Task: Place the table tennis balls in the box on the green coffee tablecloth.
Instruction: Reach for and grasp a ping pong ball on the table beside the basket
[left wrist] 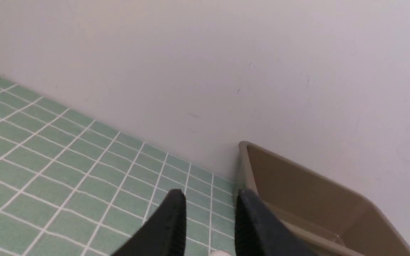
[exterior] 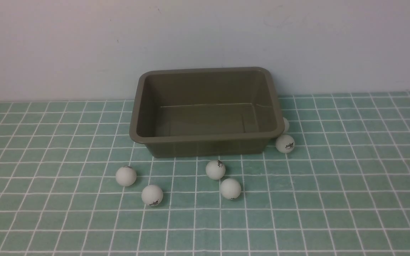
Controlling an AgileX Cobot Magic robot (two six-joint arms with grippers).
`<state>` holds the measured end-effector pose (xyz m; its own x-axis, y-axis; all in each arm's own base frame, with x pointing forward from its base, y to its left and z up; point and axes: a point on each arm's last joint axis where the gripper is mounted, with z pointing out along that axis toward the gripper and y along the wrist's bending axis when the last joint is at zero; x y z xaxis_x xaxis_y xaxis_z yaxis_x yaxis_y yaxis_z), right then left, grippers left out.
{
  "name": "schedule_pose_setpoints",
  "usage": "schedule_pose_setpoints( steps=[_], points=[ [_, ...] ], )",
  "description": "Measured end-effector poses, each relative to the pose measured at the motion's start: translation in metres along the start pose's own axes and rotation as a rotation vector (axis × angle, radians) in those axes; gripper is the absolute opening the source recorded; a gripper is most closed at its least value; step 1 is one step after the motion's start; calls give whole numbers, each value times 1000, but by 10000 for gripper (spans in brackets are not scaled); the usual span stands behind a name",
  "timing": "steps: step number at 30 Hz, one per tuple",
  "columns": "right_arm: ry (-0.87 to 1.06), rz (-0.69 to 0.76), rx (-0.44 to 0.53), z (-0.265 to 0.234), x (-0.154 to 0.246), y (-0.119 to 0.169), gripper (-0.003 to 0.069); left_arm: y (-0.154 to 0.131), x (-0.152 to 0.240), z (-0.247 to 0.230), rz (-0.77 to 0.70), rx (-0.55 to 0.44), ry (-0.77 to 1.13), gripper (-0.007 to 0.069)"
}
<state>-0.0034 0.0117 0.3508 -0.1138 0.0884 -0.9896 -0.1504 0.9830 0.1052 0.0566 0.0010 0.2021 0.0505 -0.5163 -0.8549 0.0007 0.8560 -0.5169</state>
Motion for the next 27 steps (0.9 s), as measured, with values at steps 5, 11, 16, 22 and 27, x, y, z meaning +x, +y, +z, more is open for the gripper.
schedule_pose_setpoints(
  steps=[5, 11, 16, 22, 27],
  points=[
    [-1, 4, -21, 0, 0, 2, 356, -16, -10, -5, 41, 25, 148, 191],
    [-5, -34, -54, 0, 0, 5, 356, -44, -40, -7, 102, 83, 238, 221],
    [-7, -55, -68, 0, 0, 6, 356, -65, -61, -4, 218, 134, 342, 239],
    [8, -35, -98, 0, 1, 9, 356, -80, -78, 25, 459, 179, 543, 241],
    [44, -7, -139, 6, 11, 11, 356, -82, -82, 65, 695, 233, 670, 290]
  ],
)
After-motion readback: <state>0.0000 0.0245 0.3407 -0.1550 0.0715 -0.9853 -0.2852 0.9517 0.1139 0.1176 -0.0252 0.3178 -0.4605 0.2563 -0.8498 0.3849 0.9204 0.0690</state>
